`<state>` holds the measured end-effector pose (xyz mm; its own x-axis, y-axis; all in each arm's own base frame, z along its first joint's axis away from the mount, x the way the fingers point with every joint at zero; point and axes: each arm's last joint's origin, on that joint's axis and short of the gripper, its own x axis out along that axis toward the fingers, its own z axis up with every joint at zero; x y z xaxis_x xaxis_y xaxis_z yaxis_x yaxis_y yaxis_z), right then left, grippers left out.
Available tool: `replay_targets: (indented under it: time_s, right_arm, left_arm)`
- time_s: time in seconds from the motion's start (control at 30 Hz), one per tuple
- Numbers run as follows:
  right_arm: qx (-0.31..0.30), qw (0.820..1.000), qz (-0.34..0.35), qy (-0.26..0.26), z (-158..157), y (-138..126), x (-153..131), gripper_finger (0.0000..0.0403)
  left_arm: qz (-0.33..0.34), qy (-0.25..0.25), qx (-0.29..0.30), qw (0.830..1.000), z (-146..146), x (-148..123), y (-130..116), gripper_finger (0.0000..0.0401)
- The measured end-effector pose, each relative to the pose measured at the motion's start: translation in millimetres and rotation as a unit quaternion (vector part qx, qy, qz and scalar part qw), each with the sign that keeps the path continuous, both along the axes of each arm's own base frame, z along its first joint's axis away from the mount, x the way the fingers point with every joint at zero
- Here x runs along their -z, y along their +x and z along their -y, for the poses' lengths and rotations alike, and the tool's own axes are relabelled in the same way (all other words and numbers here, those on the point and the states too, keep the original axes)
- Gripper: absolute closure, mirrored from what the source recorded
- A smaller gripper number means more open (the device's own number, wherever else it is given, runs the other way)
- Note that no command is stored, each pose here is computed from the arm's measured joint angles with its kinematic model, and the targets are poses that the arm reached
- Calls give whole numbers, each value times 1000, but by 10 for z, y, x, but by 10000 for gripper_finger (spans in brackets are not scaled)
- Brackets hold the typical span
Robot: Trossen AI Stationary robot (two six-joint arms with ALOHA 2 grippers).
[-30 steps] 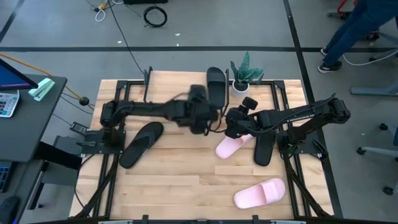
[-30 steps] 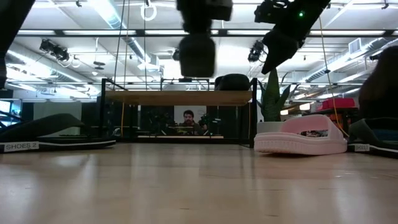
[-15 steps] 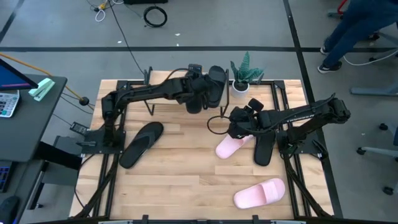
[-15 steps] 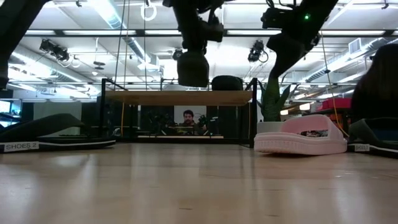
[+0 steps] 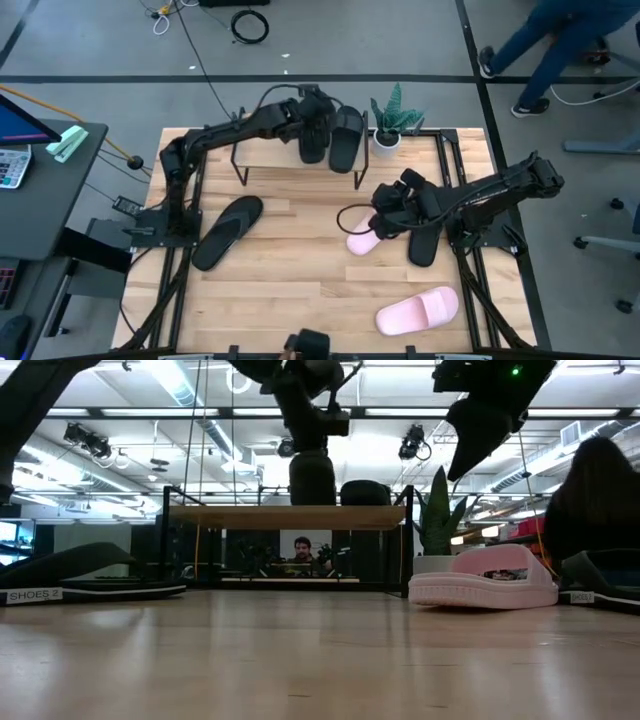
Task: Pick and place slides into the shelf
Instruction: Put the bottom black slide on the shelf
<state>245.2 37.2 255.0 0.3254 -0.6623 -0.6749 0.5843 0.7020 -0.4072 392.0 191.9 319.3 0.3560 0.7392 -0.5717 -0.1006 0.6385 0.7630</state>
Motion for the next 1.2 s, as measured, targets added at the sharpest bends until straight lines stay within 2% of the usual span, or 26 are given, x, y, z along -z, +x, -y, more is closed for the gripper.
replay_targets:
  time_s: [0.2,0.43,0.57,0.73,0.9,1.2]
  right_arm:
    - [-16,1000,0,0,-76,-12,1,236]
    - [-15,1000,0,0,-76,-12,1,236]
    - [-17,1000,-1,-1,-74,-11,1,236]
    - [-25,1000,-10,-9,-71,-11,-1,236]
    - [-26,1000,-11,-10,-71,-11,-1,236]
    - [-33,999,-16,-13,-71,-8,-2,236]
  left_arm:
    - [29,-47,32,998,-35,58,2,390]
    - [11,-17,46,999,52,418,61,390]
    - [35,9,48,998,140,550,119,390]
    - [58,44,86,994,252,539,229,377]
    - [98,24,67,993,254,536,243,369]
    - [112,19,57,992,249,538,245,366]
